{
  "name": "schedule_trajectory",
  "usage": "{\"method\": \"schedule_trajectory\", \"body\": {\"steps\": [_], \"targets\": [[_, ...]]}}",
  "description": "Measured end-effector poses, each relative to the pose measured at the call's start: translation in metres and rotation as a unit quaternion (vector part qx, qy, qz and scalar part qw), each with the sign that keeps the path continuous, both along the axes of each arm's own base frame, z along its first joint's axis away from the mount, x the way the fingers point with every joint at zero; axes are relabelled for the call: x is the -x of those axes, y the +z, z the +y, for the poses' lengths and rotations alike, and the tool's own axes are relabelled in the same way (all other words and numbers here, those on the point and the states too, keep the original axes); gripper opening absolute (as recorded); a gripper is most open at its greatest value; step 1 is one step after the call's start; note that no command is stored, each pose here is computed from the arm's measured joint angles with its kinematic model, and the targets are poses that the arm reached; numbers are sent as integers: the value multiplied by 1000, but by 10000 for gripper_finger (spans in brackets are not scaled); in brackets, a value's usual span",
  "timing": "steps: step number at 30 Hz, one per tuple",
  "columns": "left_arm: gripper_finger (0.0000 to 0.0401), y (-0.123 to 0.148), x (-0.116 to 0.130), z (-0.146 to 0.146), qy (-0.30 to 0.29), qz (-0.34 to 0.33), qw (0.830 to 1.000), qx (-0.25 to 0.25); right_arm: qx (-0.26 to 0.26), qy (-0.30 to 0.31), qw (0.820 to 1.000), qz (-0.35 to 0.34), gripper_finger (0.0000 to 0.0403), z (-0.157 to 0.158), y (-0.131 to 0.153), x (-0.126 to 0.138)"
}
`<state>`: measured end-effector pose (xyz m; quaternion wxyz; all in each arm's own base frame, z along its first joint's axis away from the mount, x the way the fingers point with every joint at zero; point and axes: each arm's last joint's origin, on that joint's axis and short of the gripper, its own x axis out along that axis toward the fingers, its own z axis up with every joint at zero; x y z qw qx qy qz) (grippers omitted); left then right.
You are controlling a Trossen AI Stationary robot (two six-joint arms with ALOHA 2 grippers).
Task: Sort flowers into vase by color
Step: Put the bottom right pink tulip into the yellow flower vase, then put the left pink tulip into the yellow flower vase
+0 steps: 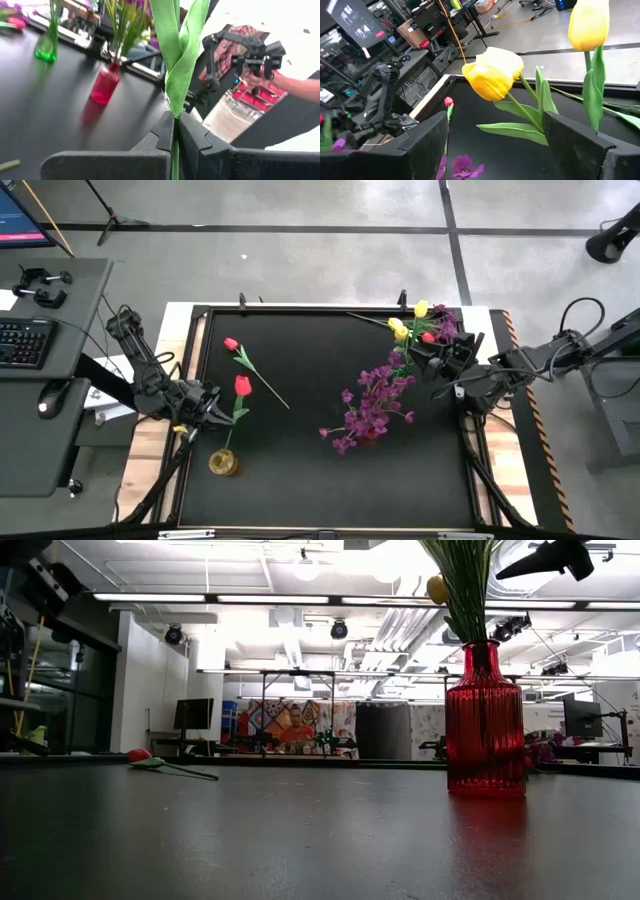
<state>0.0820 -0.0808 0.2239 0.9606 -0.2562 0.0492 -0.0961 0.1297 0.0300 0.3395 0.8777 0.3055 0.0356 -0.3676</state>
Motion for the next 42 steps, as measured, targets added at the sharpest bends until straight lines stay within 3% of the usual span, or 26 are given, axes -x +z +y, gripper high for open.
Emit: {"method": "schedule_trajectory", "body": {"steps": [13,17,29,36,42], "targets": [[5,-8,3,-5,-65,30,997,22,-9,0,1000,-20,312,1,3,-2],[35,-8,3,-5,-75,40,995,52,-10,0,1000,-23,312,1,3,-2],[176,-8,4,-7,-99,61,987,108,-10,0,1000,-25,312,1,4,-2],[199,-5,4,-8,-118,67,980,144,-10,0,1000,-24,312,1,4,-2],[200,1,6,-5,-114,32,983,141,-10,0,1000,-24,312,1,4,-2]]}}
